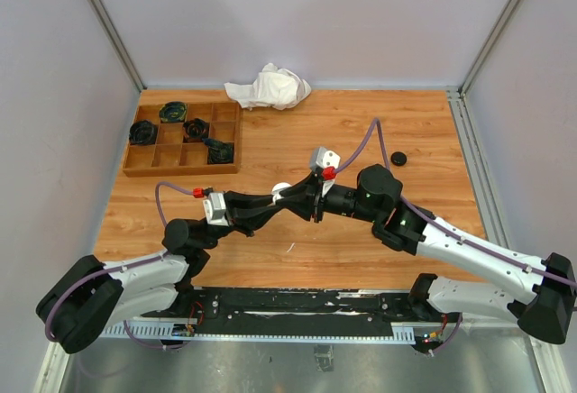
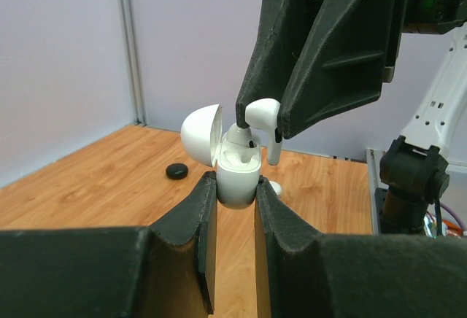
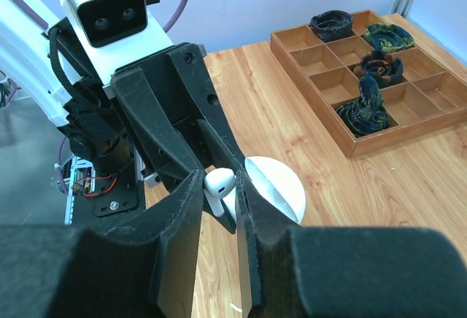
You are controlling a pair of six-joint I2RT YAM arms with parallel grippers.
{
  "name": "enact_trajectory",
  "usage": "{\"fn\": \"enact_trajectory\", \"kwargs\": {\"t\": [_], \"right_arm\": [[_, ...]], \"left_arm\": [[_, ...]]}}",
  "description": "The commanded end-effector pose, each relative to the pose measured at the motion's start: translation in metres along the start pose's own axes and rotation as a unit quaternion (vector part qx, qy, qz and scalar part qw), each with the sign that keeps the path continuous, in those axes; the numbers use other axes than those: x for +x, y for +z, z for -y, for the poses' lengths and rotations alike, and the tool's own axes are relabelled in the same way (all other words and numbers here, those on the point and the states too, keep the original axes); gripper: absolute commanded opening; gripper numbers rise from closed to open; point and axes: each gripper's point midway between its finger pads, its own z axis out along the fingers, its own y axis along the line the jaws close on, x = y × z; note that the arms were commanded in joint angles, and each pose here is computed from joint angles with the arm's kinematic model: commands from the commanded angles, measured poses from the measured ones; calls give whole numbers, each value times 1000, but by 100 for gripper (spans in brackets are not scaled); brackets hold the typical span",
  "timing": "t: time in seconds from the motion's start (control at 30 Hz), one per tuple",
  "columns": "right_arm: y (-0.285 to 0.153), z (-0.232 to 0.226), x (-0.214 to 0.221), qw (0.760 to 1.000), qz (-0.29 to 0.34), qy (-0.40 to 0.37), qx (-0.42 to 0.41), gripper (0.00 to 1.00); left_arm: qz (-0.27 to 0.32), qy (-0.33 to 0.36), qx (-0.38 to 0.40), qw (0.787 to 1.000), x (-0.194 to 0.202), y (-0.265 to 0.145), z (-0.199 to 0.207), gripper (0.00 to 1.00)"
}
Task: Insert the wireless bluetooth earbuds into the charging case
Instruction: Place the earbud in the charging case.
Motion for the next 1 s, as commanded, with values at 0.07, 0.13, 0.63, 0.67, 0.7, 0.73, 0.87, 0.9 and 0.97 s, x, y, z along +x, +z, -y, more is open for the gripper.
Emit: {"fn": "enact_trajectory", "kwargs": {"t": [0.07,0.13,0.63,0.67,0.7,0.73,0.87,0.9,0.97], "right_arm": [[0,1,-4,1000,14,-13,12,24],[-1,2,-7,1000,21,-14,16,24],[-6,2,-24,998,51,-23,20,24],[-5,3,-21,998,48,-22,22,24],[-5,3,-19,998,46,-21,22,24],[-4,3,-18,999,45,-20,21,24],[-2,6,-11,999,36,-19,25,24],[-1,6,-9,999,35,-19,27,24],[0,7,-7,999,33,-18,27,24]], "left_arm": [[33,13,10,999,-19,5,4,0],[32,13,12,999,-18,5,4,0],[21,10,16,1000,-11,4,6,0],[22,10,16,1000,-11,4,6,0],[24,10,16,1000,-12,4,6,0],[25,11,17,999,-13,4,6,0],[30,10,20,999,-16,4,8,0],[29,10,21,999,-16,4,8,0],[29,10,22,999,-16,4,8,0]]}}
